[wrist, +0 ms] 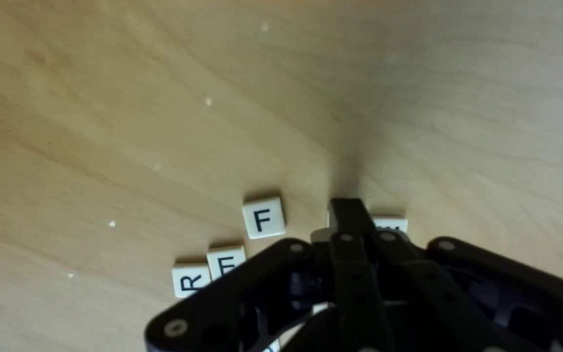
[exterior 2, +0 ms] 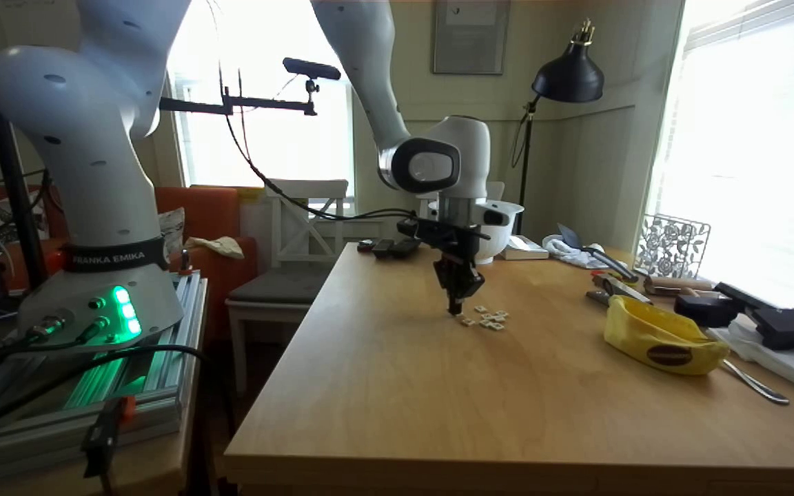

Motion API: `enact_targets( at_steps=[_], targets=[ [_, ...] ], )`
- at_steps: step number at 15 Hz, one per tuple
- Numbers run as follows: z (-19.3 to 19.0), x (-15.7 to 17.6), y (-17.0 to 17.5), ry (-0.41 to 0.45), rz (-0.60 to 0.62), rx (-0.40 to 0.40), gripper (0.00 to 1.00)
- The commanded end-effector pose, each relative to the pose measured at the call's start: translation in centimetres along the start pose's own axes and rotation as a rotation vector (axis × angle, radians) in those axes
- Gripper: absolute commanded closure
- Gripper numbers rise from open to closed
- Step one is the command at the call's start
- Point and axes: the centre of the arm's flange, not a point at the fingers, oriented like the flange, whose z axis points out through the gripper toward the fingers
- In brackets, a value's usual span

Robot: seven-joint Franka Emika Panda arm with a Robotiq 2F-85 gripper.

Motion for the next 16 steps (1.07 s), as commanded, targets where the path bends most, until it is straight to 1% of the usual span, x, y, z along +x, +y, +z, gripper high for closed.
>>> enact_targets(
  at_steps=[1,7,16],
  targets=[
    [1.71,0.65,0.07,0.005,-0.003,0.007,1.00],
    [1.76,1.00,0.04,0.004,-0.005,0.006,1.00],
    [1.75,0.64,-0.13,-0.012,-0.011,-0.001,1.00]
  ],
)
